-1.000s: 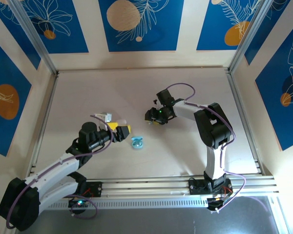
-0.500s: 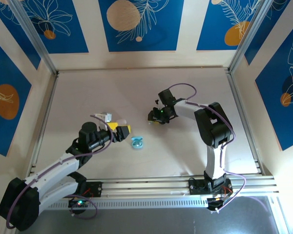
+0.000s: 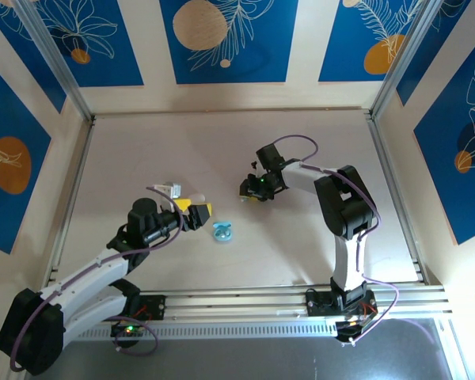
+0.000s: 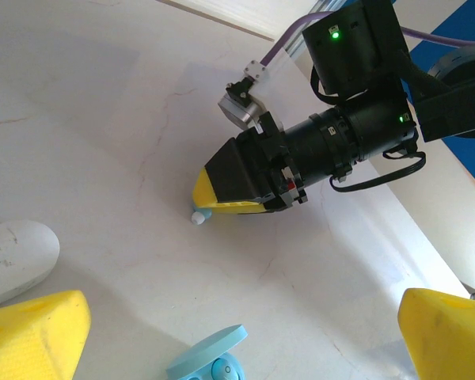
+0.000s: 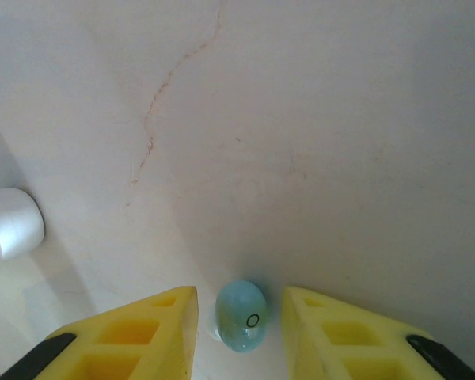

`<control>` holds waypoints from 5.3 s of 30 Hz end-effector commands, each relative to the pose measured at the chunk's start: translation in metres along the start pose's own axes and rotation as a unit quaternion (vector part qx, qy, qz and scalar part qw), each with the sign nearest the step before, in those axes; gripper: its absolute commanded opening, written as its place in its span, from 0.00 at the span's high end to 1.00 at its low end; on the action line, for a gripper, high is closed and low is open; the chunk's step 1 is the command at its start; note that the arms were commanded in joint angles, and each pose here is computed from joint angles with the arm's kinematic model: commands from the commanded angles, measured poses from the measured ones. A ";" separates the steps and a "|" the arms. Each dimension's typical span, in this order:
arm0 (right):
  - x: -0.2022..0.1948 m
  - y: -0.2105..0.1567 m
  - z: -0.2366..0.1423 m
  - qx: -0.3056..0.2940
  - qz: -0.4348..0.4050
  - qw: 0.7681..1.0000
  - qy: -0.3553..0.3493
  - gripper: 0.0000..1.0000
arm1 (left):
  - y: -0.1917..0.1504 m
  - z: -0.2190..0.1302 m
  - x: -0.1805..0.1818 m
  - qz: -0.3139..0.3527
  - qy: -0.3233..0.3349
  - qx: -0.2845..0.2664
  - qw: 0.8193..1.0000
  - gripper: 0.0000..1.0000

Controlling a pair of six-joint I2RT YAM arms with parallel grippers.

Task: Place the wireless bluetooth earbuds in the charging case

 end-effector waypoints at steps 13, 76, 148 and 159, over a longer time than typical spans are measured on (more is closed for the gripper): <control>0.006 -0.009 0.016 0.032 -0.006 0.999 0.003 0.70 | -0.001 -0.002 0.003 -0.004 0.009 0.000 1.000 0.00; -0.011 -0.088 -0.103 -0.063 -0.051 0.995 0.052 0.87 | -0.064 0.023 0.020 -0.133 0.041 0.227 0.964 0.86; -0.027 -0.105 -0.138 -0.090 -0.045 0.993 0.054 0.87 | -0.065 0.040 -0.049 -0.112 -0.002 0.201 0.973 0.90; -0.035 -0.135 -0.161 -0.087 -0.045 0.994 0.057 0.87 | 0.004 -0.004 -0.070 0.018 0.012 0.147 0.989 0.32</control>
Point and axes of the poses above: each hand's point on the last joint's axis, 136 mm out from that joint toward the fingers, its own z axis out along the fingers, its own x axis along the line the jaws close on, y = z × x, the point moved 9 cm from there along -z, back along the fingers, and after that the axes turned 12 degrees about z, right-handed, at the moved point
